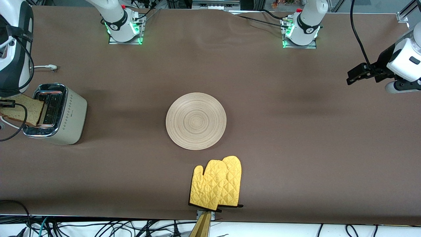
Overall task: Move plate and put bread in toaster
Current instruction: 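Align the upright bread over a toaster slot with the right gripper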
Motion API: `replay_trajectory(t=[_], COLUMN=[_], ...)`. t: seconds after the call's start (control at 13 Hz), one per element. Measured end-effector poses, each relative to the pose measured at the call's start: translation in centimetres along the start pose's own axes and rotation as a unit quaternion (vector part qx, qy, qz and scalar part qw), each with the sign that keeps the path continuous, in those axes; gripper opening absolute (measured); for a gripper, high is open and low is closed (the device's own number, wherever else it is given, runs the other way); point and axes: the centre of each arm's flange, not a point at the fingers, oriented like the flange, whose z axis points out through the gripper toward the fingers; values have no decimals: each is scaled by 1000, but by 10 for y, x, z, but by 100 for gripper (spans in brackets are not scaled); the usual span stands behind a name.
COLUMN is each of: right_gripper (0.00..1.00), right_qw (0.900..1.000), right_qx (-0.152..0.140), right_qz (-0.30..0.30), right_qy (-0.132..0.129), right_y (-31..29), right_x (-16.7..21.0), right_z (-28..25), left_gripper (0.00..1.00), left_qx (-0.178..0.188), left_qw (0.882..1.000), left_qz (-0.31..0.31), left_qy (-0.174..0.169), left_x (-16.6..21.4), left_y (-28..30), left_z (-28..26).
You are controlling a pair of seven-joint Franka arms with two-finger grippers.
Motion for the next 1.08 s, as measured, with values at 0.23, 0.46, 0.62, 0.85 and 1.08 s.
replay_trajectory(t=[0.23, 0.46, 0.62, 0.85, 1.08], right_gripper=[4, 4, 4, 4, 4], right_qw=[1000, 1000, 1000, 999, 998], right_qx=[5, 8, 11, 25, 35], right_qz=[0, -1, -2, -1, -2], right_qy=[-17, -28, -29, -37, -44], right_y=[-1, -3, -4, -8, -11], right_x=[-4, -6, -6, -7, -9], right_z=[3, 5, 5, 7, 8], left_gripper=[100, 100, 100, 100, 100], left_qx=[0, 0, 0, 0, 0], left_qw=[1000, 1000, 1000, 1000, 1000], left_qz=[0, 0, 0, 0, 0], left_qy=[0, 0, 0, 0, 0], left_x=[0, 0, 0, 0, 0], left_y=[0, 0, 0, 0, 0], left_z=[0, 0, 0, 0, 0])
